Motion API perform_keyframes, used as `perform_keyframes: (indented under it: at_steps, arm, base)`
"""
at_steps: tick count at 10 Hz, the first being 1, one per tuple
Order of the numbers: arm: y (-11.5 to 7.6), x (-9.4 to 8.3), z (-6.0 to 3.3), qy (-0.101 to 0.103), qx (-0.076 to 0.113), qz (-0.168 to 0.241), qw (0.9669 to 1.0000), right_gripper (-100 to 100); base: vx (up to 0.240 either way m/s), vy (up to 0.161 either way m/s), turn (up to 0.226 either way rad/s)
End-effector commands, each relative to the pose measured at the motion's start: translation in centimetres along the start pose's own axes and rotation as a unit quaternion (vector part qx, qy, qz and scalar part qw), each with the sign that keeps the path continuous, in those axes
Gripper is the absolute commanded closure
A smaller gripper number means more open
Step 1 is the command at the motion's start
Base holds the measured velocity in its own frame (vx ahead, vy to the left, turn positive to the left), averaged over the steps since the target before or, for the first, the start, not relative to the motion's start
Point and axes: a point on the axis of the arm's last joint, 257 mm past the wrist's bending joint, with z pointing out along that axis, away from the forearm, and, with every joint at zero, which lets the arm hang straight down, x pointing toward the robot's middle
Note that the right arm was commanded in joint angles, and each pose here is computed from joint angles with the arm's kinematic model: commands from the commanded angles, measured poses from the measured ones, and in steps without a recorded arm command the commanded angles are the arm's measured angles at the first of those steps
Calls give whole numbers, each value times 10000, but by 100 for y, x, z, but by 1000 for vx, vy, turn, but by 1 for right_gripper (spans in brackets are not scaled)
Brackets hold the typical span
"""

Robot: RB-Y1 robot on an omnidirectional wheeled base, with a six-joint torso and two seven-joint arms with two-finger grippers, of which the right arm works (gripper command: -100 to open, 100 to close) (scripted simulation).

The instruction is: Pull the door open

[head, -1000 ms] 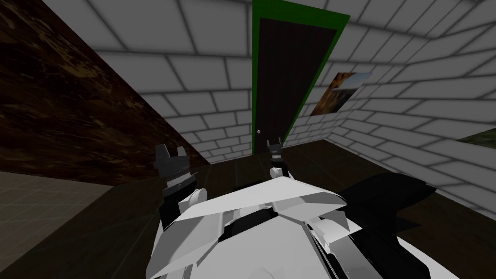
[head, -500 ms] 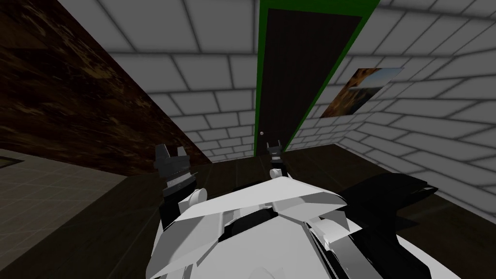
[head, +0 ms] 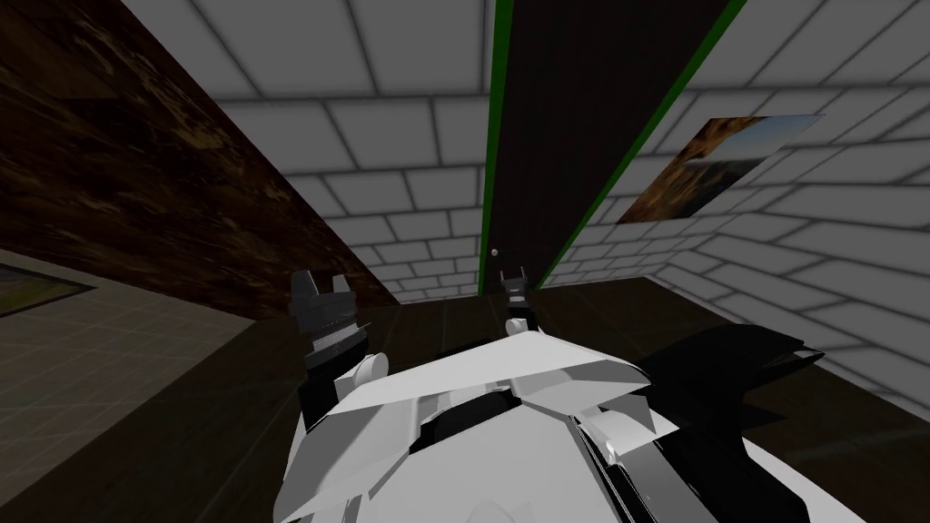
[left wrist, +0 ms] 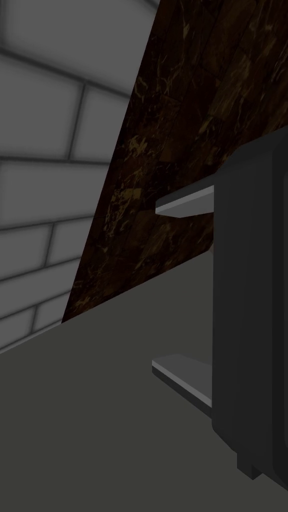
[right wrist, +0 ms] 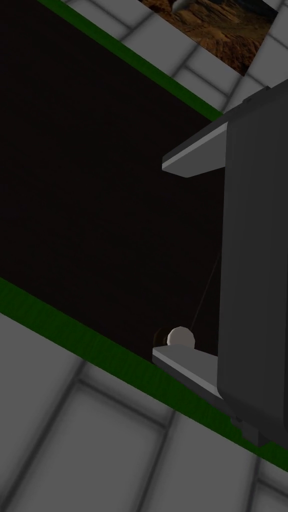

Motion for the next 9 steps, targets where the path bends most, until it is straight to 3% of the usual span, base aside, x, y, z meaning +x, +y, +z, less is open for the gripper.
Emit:
perform_keyframes:
  at_steps: [1,2,5,9]
  arm:
    - [-55,-140,-30,-131,28,178,9998,-100]
    - [-55,-140,-30,-131,28,178,9998,-100]
    - [-112,-382,-109,-387,58,507,9979,-100]
    - [-171,-691,-227,-724,59,915,9931,-100]
  base:
    - [61,-48,162]
    - [39,-43,49]
    - [51,-63,116]
    - [72,-90,140]
